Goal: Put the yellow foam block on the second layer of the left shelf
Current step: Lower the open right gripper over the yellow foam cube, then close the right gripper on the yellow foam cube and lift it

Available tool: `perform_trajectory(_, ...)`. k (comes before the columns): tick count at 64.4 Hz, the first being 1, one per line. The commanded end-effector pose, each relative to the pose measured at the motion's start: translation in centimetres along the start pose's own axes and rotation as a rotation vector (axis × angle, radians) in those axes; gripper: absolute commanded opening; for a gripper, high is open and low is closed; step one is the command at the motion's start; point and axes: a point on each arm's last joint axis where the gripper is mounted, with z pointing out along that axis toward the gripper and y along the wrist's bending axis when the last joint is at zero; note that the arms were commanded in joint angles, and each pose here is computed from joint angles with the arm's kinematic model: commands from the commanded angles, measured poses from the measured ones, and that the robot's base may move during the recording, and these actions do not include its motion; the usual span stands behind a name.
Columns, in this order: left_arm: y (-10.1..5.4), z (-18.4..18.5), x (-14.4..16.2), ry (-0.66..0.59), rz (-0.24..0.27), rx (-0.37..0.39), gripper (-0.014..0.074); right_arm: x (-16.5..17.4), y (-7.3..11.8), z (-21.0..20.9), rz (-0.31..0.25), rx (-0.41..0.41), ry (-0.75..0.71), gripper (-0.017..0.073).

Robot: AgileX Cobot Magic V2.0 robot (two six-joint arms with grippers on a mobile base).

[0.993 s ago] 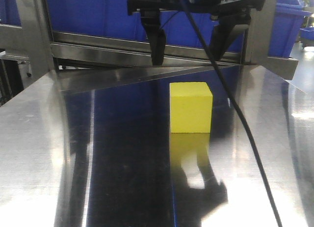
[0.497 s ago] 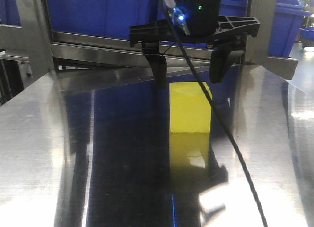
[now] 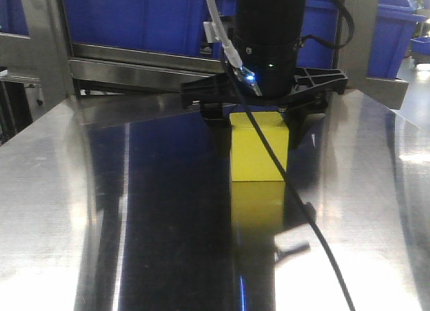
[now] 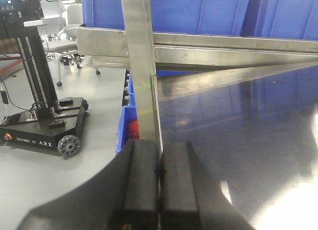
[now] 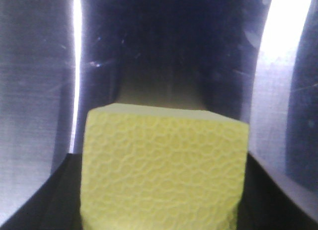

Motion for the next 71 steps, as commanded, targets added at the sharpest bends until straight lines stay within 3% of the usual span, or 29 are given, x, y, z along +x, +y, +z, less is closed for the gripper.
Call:
perform_trajectory(1, -0.2, 0.0, 0.0, -0.077, -0.007, 0.017, 0.0136, -1.6, -0.4, -2.6, 0.007, -0.046, -0.113, 0.0437)
perform_trajectory(8, -0.2, 0.0, 0.0, -0.077, -0.007, 0.017, 0.0136, -1.9, -0.6, -2.6, 0.014, -0.055, -0.127, 0.0344)
perform_trajectory(16, -0.2, 0.0, 0.0, -0.077, -0.007, 0.017, 0.0136, -2.3, -0.7, -3.1, 0.005, -0.074, -0.158, 0.0332)
perform_trajectory(29, -0.2, 0.0, 0.0, -0.077, -0.007, 0.017, 0.0136, -3.0, -1.4, -6.4, -0.119, -0.175, -0.341, 0.0332)
perform_trajectory(33, -0.2, 0.0, 0.0, -0.077, -0.007, 0.017, 0.0136, -2.5, -3.3, -7.9, -0.147, -0.197, -0.417, 0.0332)
perform_trajectory(42, -0.2, 0.0, 0.0, -0.077, -0.007, 0.017, 0.0136, -0.7, -7.6, -9.6, -0.108, -0.194, -0.503, 0.0332)
perform_trajectory(49, -0.2, 0.0, 0.0, -0.077, -0.007, 0.017, 0.0136, 1.5, -11.6, -10.8, -0.062, -0.142, -0.531, 0.0332)
perform_trajectory(55, -0.2, 0.0, 0.0, -0.077, -0.007, 0.017, 0.0136, 3.9, -14.4, -11.8, -0.057, -0.086, -0.546, 0.0332)
perform_trajectory(62, -0.2, 0.0, 0.0, -0.077, -0.007, 0.017, 0.0136, 7.1, -16.8, -13.0, -0.049, -0.036, -0.565, 0.0332)
perform_trajectory(71, -0.2, 0.0, 0.0, -0.077, -0.007, 0.017, 0.0136, 11.8, -18.3, -14.8, -0.074, -0.02, -0.627, 0.0332)
